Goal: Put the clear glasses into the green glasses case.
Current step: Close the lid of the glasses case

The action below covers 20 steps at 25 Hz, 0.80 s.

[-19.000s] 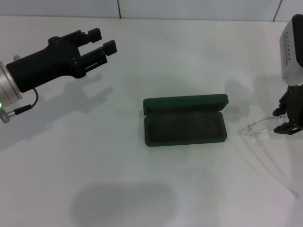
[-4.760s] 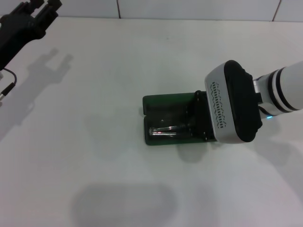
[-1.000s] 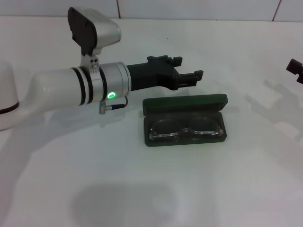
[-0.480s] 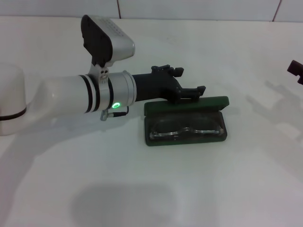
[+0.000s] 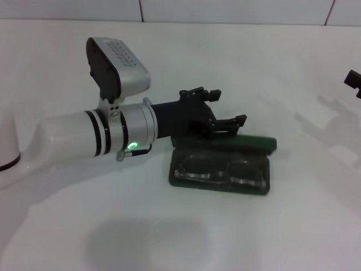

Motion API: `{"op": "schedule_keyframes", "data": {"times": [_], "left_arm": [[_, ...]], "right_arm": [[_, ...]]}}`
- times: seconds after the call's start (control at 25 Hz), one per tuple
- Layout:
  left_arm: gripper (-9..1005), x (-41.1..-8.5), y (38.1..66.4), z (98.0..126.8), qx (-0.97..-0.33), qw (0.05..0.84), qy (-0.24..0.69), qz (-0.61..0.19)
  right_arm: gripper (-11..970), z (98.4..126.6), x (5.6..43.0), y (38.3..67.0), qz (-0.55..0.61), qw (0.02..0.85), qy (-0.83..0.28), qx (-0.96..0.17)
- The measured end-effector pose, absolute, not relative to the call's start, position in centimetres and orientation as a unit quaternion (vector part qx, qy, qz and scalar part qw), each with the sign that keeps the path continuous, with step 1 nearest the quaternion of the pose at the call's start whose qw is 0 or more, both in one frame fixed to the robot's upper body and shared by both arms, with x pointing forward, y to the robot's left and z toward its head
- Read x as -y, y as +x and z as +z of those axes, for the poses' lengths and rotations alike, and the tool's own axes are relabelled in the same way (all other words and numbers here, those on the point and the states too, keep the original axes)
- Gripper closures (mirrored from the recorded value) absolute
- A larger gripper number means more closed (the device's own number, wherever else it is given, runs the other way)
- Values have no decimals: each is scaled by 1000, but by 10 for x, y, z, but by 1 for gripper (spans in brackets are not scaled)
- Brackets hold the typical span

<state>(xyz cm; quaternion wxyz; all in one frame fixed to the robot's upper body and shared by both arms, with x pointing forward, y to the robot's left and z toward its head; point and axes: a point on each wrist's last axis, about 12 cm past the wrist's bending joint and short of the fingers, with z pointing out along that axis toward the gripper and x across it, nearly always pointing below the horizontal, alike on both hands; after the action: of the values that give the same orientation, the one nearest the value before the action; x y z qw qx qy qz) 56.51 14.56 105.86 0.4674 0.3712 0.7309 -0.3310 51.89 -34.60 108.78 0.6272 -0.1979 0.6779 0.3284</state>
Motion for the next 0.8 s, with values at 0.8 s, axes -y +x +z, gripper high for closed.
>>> {"op": "schedule_keyframes", "data": {"times": [0.8], "left_arm": [[132,-126,574,1055,-739,439,415,-298]], "right_arm": [[188,1086,345,517,332,625,-198,-678]]}}
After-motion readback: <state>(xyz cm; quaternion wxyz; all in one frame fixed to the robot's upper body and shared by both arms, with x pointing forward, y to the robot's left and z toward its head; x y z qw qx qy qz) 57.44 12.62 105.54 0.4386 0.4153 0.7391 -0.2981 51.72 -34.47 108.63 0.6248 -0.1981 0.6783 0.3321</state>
